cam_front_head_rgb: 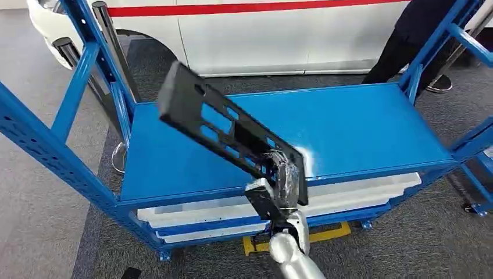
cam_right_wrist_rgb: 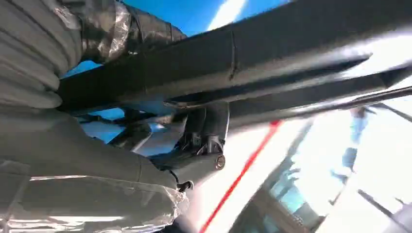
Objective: Take the parts from the cabinet and place them on the table.
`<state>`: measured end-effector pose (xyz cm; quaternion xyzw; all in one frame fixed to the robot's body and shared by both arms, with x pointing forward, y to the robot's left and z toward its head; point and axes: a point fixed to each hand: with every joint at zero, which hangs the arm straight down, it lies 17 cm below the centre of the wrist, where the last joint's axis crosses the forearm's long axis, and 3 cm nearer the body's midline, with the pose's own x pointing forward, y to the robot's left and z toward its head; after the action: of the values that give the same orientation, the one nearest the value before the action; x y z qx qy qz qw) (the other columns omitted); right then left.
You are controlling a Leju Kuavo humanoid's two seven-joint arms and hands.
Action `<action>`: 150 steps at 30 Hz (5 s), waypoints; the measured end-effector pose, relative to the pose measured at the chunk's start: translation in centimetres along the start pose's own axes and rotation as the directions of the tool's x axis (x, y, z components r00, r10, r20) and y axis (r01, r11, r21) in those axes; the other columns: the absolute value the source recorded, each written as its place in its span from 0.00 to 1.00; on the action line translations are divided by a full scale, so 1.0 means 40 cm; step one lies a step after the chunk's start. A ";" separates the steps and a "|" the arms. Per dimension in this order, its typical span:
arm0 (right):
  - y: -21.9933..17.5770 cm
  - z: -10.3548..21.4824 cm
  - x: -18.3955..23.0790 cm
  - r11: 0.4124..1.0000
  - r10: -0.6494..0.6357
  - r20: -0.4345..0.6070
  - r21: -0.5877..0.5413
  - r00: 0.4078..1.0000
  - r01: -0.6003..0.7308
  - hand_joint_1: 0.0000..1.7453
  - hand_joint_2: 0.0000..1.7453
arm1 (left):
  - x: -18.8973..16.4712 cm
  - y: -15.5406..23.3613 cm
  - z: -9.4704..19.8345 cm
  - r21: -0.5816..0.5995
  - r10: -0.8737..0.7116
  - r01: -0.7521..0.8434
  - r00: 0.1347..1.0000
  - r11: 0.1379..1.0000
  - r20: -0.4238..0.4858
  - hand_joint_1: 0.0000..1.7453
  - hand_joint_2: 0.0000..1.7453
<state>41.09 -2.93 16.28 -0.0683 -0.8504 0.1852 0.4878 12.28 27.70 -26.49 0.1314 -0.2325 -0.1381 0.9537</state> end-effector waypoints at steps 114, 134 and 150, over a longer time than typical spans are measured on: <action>-0.260 0.401 0.037 0.819 -0.517 -0.064 -0.326 0.854 0.472 1.00 1.00 | 0.048 -0.098 0.030 0.023 0.186 -0.186 0.982 0.982 -0.017 0.00 1.00; -0.259 0.402 0.006 0.815 -0.521 -0.081 -0.343 0.850 0.466 1.00 1.00 | 0.140 -0.124 0.023 0.005 0.202 -0.203 0.979 0.979 0.026 0.00 1.00; -0.216 0.357 -0.008 0.844 -0.512 -0.117 -0.254 0.851 0.473 1.00 1.00 | 0.290 -0.062 -0.023 0.029 0.264 -0.265 0.964 0.964 0.041 0.00 1.00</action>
<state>29.59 -14.56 12.81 0.0841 -0.8062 -0.0473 0.5837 22.13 21.82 -23.34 0.1131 -0.2680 -0.0078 0.9567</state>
